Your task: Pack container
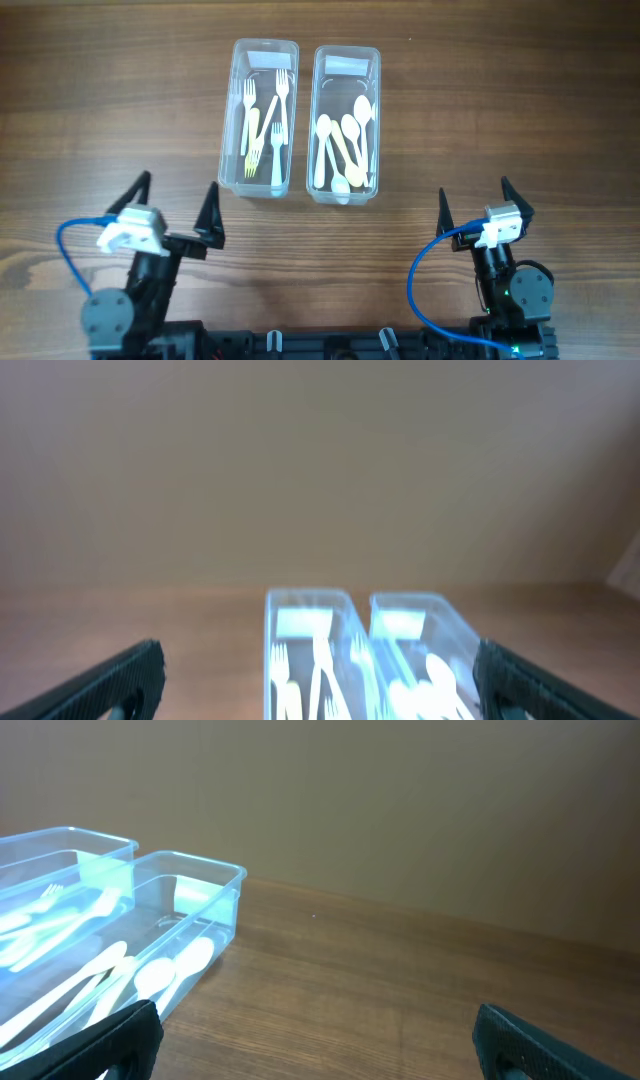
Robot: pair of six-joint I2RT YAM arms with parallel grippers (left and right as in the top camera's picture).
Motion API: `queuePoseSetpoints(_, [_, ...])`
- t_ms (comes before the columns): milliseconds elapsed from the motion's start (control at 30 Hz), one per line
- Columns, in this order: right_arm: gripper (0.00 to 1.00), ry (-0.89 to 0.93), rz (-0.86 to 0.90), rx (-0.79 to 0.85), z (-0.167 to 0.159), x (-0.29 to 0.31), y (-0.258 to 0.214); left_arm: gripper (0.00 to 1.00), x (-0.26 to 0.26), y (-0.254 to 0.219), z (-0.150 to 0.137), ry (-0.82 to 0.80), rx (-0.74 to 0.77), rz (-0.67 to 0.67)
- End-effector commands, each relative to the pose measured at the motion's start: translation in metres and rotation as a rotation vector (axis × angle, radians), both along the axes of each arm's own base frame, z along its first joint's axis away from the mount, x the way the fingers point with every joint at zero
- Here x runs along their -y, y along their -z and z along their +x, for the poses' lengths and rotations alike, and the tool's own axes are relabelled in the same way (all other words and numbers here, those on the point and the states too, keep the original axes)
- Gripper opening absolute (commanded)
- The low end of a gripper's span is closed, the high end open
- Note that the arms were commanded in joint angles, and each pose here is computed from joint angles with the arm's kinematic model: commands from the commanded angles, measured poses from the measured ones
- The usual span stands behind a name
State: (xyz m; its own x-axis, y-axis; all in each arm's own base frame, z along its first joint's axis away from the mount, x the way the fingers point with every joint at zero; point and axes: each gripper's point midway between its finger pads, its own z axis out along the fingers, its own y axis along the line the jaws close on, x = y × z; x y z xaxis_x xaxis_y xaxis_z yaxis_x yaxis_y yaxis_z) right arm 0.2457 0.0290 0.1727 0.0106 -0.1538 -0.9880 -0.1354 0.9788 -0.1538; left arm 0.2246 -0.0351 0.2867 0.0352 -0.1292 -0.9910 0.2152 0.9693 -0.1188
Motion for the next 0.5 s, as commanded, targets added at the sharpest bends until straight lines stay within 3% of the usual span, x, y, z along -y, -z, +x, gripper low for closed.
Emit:
queuePoseSetpoints(0, [1.00,-0.004,0.001,0.008,0.000,0.000,-0.002,1.00,0.007,0.031,-0.001,0.038,0.018,0.007])
queuePoseSetpoints(467, [1.00,-0.004,0.000,0.008,0.000,0.000,-0.002,1.00,0.015,0.127,0.011,0.081,-0.166,0.007])
